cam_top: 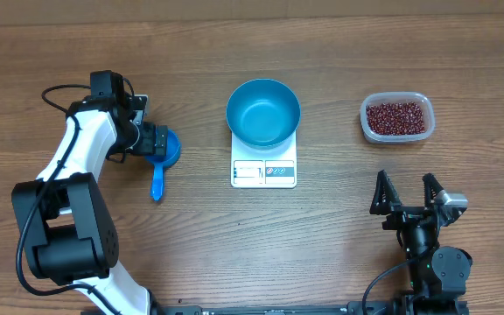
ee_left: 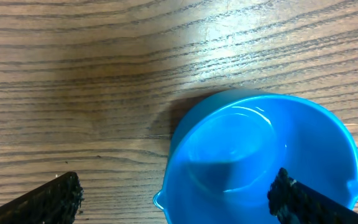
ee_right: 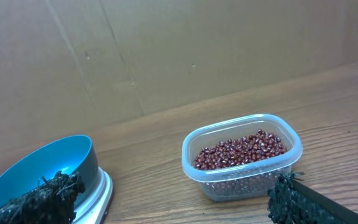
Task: Scoop item into bowl and weigh 150g on scale
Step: 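Close the left gripper on the blue scoop's handle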
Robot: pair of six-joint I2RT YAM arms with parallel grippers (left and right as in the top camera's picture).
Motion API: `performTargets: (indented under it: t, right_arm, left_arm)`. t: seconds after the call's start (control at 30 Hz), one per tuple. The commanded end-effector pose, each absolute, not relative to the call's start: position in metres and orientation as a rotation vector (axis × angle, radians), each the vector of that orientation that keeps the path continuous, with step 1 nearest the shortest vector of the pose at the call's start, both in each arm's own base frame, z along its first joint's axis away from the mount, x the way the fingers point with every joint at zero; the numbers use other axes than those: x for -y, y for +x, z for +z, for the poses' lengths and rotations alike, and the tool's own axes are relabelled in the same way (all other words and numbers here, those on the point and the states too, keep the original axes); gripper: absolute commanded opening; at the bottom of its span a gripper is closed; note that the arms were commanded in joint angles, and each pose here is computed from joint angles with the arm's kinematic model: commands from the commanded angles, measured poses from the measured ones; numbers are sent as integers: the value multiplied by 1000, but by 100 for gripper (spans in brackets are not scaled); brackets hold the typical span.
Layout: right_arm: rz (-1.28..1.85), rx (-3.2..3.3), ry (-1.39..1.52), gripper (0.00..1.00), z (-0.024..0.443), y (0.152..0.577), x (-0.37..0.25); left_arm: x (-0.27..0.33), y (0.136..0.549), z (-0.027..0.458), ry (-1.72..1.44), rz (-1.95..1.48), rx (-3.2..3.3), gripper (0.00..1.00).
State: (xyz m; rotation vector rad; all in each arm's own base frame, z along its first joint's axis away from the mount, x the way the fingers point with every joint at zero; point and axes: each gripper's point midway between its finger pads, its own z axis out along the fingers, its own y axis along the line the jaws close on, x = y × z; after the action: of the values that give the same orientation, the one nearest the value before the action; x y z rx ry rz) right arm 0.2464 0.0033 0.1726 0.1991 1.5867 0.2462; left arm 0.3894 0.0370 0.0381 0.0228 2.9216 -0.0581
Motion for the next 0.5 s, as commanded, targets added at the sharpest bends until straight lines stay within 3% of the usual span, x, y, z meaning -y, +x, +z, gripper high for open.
performTargets:
  t: [0.0, 0.47]
  right_arm:
    - [241, -1585, 197, 100, 170, 246, -3]
    - [241, -1585, 198, 100, 170, 246, -3]
  left_arm:
    - [-36, 390, 36, 16, -63, -2922, 99]
    - [-37, 388, 33, 25, -59, -2928, 100]
